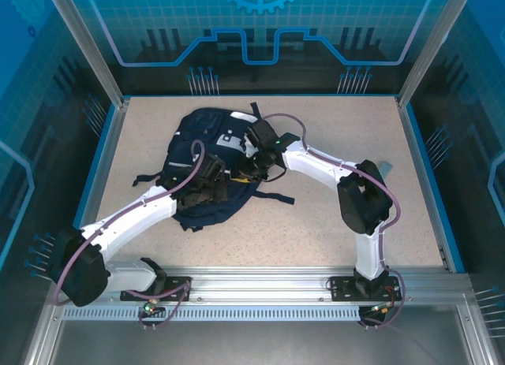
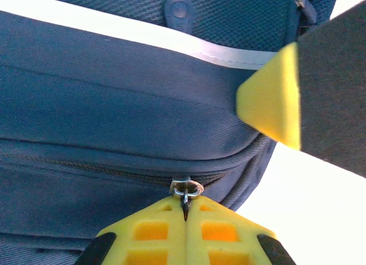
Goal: Pack books, pencil case, and school supplies into a backpack
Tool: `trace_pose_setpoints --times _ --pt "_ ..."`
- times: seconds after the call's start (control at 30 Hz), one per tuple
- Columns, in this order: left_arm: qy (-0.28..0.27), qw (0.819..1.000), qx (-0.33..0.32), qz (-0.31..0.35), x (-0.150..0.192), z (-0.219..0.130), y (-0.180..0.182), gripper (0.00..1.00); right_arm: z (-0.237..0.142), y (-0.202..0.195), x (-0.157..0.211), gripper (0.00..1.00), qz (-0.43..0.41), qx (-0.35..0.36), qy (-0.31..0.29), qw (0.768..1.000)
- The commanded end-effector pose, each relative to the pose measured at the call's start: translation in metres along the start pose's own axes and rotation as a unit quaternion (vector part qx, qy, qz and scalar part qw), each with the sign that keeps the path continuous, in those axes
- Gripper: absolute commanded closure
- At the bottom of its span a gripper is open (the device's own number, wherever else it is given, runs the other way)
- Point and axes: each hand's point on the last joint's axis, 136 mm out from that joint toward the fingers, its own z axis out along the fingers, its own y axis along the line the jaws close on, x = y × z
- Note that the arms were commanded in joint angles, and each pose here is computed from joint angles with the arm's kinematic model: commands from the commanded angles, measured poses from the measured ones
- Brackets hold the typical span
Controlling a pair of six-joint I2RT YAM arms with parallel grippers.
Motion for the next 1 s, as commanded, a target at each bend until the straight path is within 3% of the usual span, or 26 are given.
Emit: trace_pose_setpoints --times 0.0,0.27,0.4,0.47,0.6,0.67,0.8,0.97 --pt "-0.030 0.999 -0.042 -0.016 -0.012 -0.013 0.035 1.00 -0.017 -0.041 -0.006 0.82 0.019 0.079 -0.023 0.996" --pt "-0.024 0.998 -0.048 -0.033 -0.020 -0.018 0.065 1.00 -0.041 -0.084 -0.011 0.86 0.027 0.148 -0.056 0.987" --pt "-0.022 1.000 0.019 -0.010 -0.019 -0.015 0.044 1.00 -0.063 -0.103 -0.016 0.84 0.043 0.157 -0.079 0.984" --pt "-0.017 0.997 0.079 0.006 -0.017 -0.015 0.023 1.00 -0.073 -0.103 -0.018 0.77 0.043 0.146 -0.087 0.984" --pt "-0.025 0.984 0.169 0.048 -0.013 -0.024 -0.022 1.00 -0.096 -0.087 -0.019 0.44 0.044 0.106 -0.119 0.986" --pt "-0.028 0.978 0.193 0.071 -0.010 -0.028 -0.041 1.00 -0.107 -0.078 -0.018 0.36 0.047 0.091 -0.132 0.986" --pt "-0.028 0.969 0.222 0.108 -0.004 -0.033 -0.071 1.00 -0.121 -0.071 -0.006 0.32 0.086 0.074 -0.134 0.984" --pt "-0.015 0.963 0.248 0.102 0.003 -0.029 -0.095 1.00 -0.118 -0.048 0.013 0.32 0.140 -0.008 -0.127 0.982"
